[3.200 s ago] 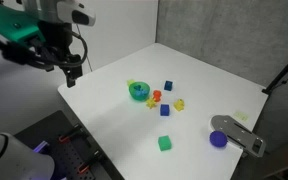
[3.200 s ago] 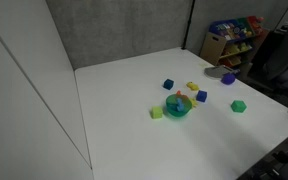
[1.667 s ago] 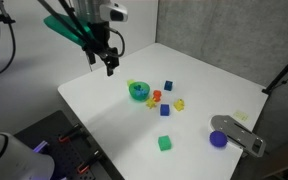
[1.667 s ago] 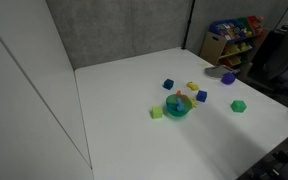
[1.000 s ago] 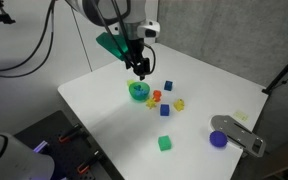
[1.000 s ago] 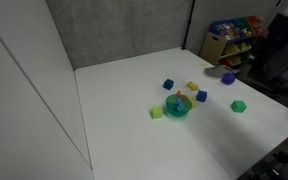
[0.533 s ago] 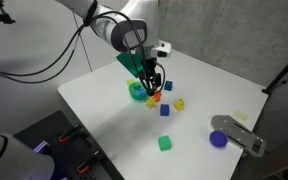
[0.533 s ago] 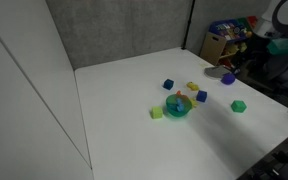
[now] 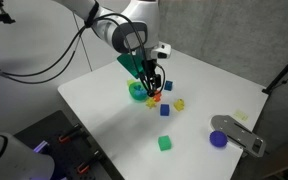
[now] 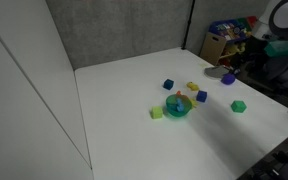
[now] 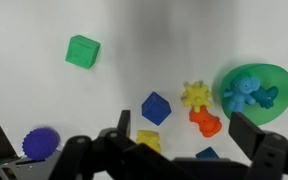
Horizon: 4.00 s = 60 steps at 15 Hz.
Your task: Put the yellow toy on the left inside the green bowl
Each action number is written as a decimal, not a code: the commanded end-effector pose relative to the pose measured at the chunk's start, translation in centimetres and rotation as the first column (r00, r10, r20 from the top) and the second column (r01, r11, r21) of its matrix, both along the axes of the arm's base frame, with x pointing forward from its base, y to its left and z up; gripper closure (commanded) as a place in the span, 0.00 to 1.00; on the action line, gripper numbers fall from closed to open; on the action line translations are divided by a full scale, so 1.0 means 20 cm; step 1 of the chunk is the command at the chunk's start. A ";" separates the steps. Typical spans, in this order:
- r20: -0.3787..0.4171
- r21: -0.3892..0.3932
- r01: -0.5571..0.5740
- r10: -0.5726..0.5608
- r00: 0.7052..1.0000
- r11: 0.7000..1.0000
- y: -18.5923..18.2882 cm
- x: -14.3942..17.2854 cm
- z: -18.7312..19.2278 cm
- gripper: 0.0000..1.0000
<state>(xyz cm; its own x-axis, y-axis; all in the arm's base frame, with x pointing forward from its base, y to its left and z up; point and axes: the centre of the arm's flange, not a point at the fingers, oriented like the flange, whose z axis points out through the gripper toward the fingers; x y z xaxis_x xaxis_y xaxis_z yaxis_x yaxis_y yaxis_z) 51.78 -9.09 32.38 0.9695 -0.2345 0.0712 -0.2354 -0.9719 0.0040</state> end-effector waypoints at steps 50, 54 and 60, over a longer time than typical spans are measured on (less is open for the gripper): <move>-0.241 0.170 0.146 -0.103 0.965 0.975 0.24 0.89 -1.29 0.54; -0.192 0.156 0.112 -0.081 0.978 0.981 0.31 0.92 -1.12 0.73; -0.139 0.126 -0.009 0.027 0.990 0.992 0.62 0.95 -0.92 0.99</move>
<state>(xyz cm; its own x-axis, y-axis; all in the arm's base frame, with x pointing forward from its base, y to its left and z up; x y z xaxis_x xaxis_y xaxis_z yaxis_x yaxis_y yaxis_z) 71.78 0.85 11.55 0.9638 -0.2455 -0.1038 -0.2570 -0.9592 -0.1181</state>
